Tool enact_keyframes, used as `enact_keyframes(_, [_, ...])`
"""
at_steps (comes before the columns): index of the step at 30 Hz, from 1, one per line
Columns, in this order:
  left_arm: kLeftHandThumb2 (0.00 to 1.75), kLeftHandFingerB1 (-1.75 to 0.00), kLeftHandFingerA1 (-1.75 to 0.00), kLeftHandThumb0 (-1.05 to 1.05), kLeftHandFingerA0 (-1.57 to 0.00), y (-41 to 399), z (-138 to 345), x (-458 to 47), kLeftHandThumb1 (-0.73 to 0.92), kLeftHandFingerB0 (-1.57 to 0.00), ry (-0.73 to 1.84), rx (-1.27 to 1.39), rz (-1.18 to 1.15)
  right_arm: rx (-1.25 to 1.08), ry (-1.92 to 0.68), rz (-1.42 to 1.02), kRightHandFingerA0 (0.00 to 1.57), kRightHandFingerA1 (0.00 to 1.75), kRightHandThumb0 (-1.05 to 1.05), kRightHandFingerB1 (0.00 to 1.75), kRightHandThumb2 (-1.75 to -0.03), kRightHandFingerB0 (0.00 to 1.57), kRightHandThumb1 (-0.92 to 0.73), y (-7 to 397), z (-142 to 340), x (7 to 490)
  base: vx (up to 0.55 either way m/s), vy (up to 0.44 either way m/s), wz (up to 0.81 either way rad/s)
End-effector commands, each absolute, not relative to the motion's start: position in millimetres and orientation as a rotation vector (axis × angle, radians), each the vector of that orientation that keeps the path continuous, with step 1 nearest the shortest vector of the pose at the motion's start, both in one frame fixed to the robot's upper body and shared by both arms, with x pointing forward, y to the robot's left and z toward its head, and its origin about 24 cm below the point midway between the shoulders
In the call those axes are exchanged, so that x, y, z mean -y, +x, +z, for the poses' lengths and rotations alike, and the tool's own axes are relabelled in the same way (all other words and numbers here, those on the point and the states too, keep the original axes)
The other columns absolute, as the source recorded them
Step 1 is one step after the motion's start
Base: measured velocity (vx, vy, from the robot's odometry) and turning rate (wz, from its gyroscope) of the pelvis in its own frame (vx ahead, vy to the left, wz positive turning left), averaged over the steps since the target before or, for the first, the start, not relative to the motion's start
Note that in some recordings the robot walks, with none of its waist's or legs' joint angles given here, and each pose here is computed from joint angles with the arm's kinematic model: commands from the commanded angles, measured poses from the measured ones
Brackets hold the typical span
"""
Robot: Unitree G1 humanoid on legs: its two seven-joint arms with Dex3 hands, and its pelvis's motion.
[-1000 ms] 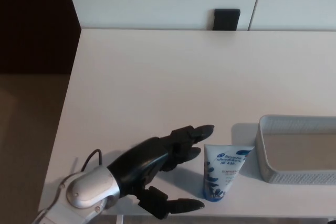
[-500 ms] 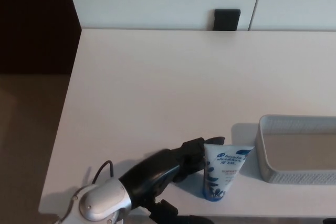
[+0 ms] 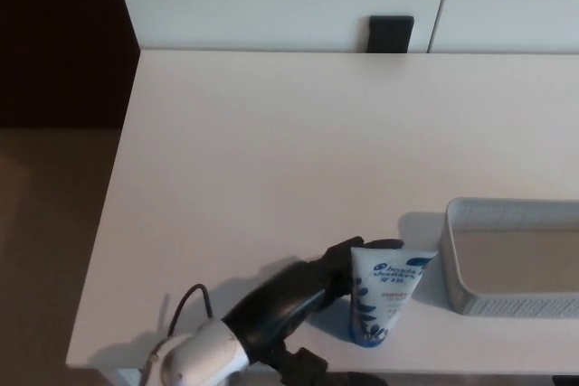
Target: The robot walks towards a table in front, picks a shampoo with left hand and puts it in a small grey container
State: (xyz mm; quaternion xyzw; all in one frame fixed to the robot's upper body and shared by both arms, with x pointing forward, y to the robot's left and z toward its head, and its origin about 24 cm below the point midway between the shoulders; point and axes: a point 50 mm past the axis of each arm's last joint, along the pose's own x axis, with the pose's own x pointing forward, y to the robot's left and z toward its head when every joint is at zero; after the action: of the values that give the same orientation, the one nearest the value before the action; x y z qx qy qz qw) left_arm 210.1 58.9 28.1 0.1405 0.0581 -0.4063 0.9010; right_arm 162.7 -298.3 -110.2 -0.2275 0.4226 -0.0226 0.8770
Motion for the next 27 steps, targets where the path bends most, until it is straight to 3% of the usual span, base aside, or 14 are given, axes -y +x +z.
enact_keyframes(1, [0.58, -0.31, -0.48, -0.38, -0.32, 209.0, 26.8, -50.8, 0.42, -0.1, 0.349, -0.082, -0.738, -0.852, -0.471, -0.046, 0.64, 0.42, -0.32, 0.37, -0.59, 0.49, -0.63, 164.9, -108.3, 297.7, 0.0, 0.0, 0.0])
enact_keyframes(2, [0.58, -0.31, -0.48, -0.38, -0.32, 209.2, 26.9, -45.9, 0.42, -0.1, 0.346, -0.082, -0.694, -0.845, -0.476, -0.043, 0.64, 0.42, -0.32, 0.37, -0.59, 0.49, -0.63, 165.9, -107.7, 297.3, 0.0, 0.0, 0.0])
enact_keyframes(4, [0.64, -0.32, -0.59, -0.33, -0.87, 209.5, 25.7, -36.4, 0.56, -0.15, 0.363, -0.095, -0.622, -0.842, -0.477, -0.042, 0.65, 0.42, -0.32, 0.37, -0.59, 0.49, -0.62, 166.8, -107.6, 296.5, 0.0, 0.0, 0.0])
enact_keyframes(5, [0.64, -0.32, -0.59, -0.33, -0.87, 210.2, 25.7, -33.2, 0.56, -0.15, 0.373, -0.093, -0.607, -0.838, -0.478, -0.04, 0.65, 0.42, -0.32, 0.37, -0.59, 0.49, -0.62, 167.6, -107.4, 295.8, 0.0, 0.0, 0.0])
enact_keyframes(7, [0.66, -0.31, -0.76, -0.16, -1.24, 213.7, 27.6, -22.5, 0.85, -0.32, 0.385, -0.11, -0.571, -0.827, -0.477, -0.036, 0.67, 0.44, -0.33, 0.37, -0.58, 0.49, -0.61, 170.3, -106.7, 294.0, 0.0, 0.0, 0.0])
enact_keyframes(8, [0.66, -0.31, -0.76, -0.16, -1.24, 214.4, 27.9, -21.0, 0.85, -0.32, 0.385, -0.112, -0.566, -0.824, -0.477, -0.035, 0.67, 0.44, -0.33, 0.37, -0.58, 0.49, -0.61, 170.9, -106.5, 293.5, 0.0, 0.0, 0.0])
enact_keyframes(9, [0.66, -0.43, -1.07, -0.04, -1.28, 218.4, 29.7, -12.0, 0.9, -0.65, 0.363, -0.1, -0.565, -0.82, -0.482, -0.031, 0.66, 0.43, -0.34, 0.36, -0.58, 0.49, -0.62, 173.6, -105.6, 292.9, 0.0, 0.0, 0.0])
enact_keyframes(10, [0.67, -0.52, -1.14, 0.05, -1.25, 219.7, 30.5, -9.6, 0.9, -0.84, 0.361, -0.095, -0.562, -0.817, -0.482, -0.03, 0.68, 0.43, -0.34, 0.37, -0.58, 0.49, -0.61, 174.9, -105.1, 292.6, 0.0, 0.0, 0.0])
enact_keyframes(11, [0.67, -0.52, -1.14, 0.05, -1.25, 221.0, 31.3, -7.3, 0.9, -0.84, 0.361, -0.09, -0.556, -0.812, -0.482, -0.028, 0.68, 0.43, -0.34, 0.37, -0.58, 0.49, -0.61, 176.2, -104.5, 292.3, 0.0, 0.0, 0.0])
enact_keyframes(12, [0.94, -0.88, -1.25, 0.1, -1.22, 221.4, 32.6, -2.7, 0.76, -1.09, 0.344, -0.09, -0.55, -0.808, -0.483, -0.027, 0.67, 0.43, -0.35, 0.37, -0.58, 0.49, -0.62, 177.3, -104.1, 291.9, 0.0, 0.0, 0.0])
enact_keyframes(13, [1.0, -1.04, -1.29, 0.1, -1.19, 221.3, 34.2, 1.2, 0.74, -1.08, 0.331, -0.092, -0.541, -0.803, -0.485, -0.027, 0.68, 0.43, -0.35, 0.37, -0.58, 0.49, -0.62, 178.4, -103.4, 291.7, 0.0, 0.0, 0.0])
enact_keyframes(16, [1.01, -1.2, -1.36, 0.06, -1.15, 219.4, 35.9, 4.1, 0.74, -0.96, 0.317, -0.066, -0.525, -0.791, -0.491, -0.022, 0.67, 0.43, -0.36, 0.37, -0.59, 0.48, -0.63, 179.4, -102.0, 292.2, 0.0, 0.0, 0.0])
enact_keyframes(22, [1.04, -1.22, -1.41, 0.06, -1.13, 218.4, 36.5, -2.8, 0.75, -0.94, 0.301, -0.049, -0.51, -0.788, -0.474, -0.023, 0.67, 0.43, -0.36, 0.36, -0.59, 0.48, -0.63, 178.7, -100.9, 294.4, 0.0, 0.0, 0.0])
enact_keyframes(27, [0.93, -1.22, -1.4, -0.01, -1.14, 220.3, 42.2, -9.4, 0.79, -0.94, 0.264, -0.023, -0.503, -0.789, -0.467, -0.027, 0.67, 0.43, -0.39, 0.37, -0.59, 0.48, -0.63, 176.7, -101.6, 294.9, 0.0, 0.0, 0.0])
